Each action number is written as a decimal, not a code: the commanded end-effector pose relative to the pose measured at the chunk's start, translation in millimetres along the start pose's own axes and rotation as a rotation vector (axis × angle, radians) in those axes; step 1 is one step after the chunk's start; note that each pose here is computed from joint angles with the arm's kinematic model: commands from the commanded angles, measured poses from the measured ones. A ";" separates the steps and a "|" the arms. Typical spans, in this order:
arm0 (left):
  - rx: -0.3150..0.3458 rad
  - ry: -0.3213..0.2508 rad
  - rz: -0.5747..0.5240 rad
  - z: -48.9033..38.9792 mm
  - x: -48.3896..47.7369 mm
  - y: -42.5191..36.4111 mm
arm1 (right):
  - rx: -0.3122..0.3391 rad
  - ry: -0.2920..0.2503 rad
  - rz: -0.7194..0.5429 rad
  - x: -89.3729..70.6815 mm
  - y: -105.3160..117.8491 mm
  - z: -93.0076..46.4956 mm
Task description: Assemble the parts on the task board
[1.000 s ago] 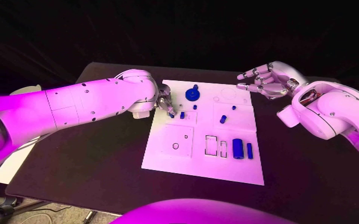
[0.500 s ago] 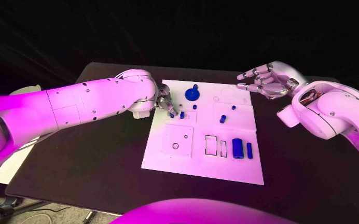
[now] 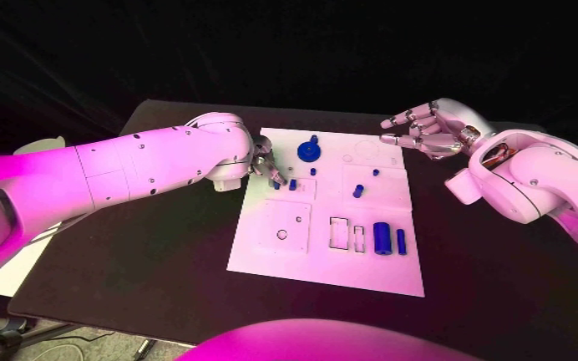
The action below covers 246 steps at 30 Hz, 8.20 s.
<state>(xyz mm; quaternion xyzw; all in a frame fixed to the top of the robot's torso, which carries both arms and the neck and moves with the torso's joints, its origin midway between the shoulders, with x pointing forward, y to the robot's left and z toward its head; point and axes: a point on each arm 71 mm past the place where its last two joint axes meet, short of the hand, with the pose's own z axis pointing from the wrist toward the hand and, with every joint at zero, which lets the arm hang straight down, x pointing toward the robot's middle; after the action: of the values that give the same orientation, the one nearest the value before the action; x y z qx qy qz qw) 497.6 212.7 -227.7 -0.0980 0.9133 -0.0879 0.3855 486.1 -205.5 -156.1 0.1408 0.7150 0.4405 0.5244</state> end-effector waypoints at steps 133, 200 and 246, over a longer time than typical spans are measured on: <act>0.465 -0.238 0.296 27.7 10.2 -71.0 | 0.003 0.025 0.006 9.4 -5.2 -0.5; 0.452 -0.343 0.129 -1.2 -16.9 -16.3 | 0.004 0.009 -0.005 4.8 -10.3 0.0; 0.431 -0.298 0.143 2.4 -10.7 -17.2 | 0.007 0.013 -0.013 5.7 -10.4 1.8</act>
<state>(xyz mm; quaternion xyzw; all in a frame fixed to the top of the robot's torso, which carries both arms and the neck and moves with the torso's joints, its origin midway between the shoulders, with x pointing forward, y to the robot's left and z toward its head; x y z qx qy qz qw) 509.5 200.4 -216.9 0.0378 0.8072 -0.2368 0.5393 488.6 -208.1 -167.6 0.1428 0.7192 0.4341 0.5233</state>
